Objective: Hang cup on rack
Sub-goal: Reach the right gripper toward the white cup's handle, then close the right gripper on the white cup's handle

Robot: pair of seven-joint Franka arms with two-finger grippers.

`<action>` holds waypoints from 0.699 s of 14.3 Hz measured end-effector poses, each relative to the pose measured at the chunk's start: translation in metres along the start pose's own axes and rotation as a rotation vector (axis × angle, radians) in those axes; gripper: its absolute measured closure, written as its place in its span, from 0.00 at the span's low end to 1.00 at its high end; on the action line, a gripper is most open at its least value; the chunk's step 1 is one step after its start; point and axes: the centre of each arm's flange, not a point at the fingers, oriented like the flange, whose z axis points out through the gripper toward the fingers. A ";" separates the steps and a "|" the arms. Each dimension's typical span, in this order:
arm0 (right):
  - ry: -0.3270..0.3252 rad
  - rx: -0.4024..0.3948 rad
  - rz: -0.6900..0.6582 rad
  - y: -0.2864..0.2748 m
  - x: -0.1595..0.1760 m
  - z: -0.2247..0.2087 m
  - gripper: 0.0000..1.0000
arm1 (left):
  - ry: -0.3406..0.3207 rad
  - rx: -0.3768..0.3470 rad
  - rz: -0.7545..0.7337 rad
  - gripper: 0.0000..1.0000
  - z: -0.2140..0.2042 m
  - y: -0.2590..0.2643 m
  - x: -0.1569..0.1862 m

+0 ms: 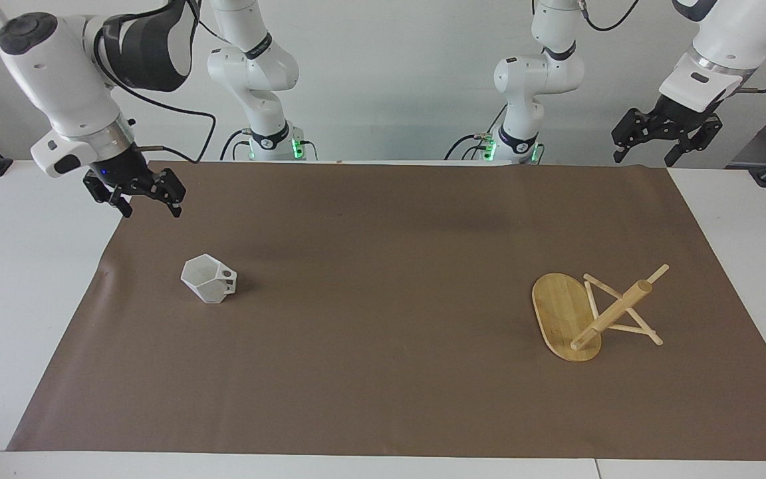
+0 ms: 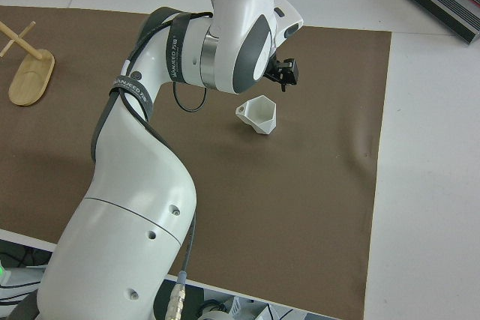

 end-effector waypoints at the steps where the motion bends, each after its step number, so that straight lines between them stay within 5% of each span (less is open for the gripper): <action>1: 0.007 -0.001 0.001 0.001 0.002 0.019 0.00 | 0.000 0.000 0.000 0.00 0.000 0.000 0.000; 5: 0.042 -0.008 0.003 0.002 0.006 0.078 0.00 | 0.000 0.000 0.000 0.00 0.000 0.000 0.000; 10: 0.049 -0.009 0.004 0.003 0.009 0.094 0.00 | 0.000 0.000 0.000 0.00 0.000 0.000 0.000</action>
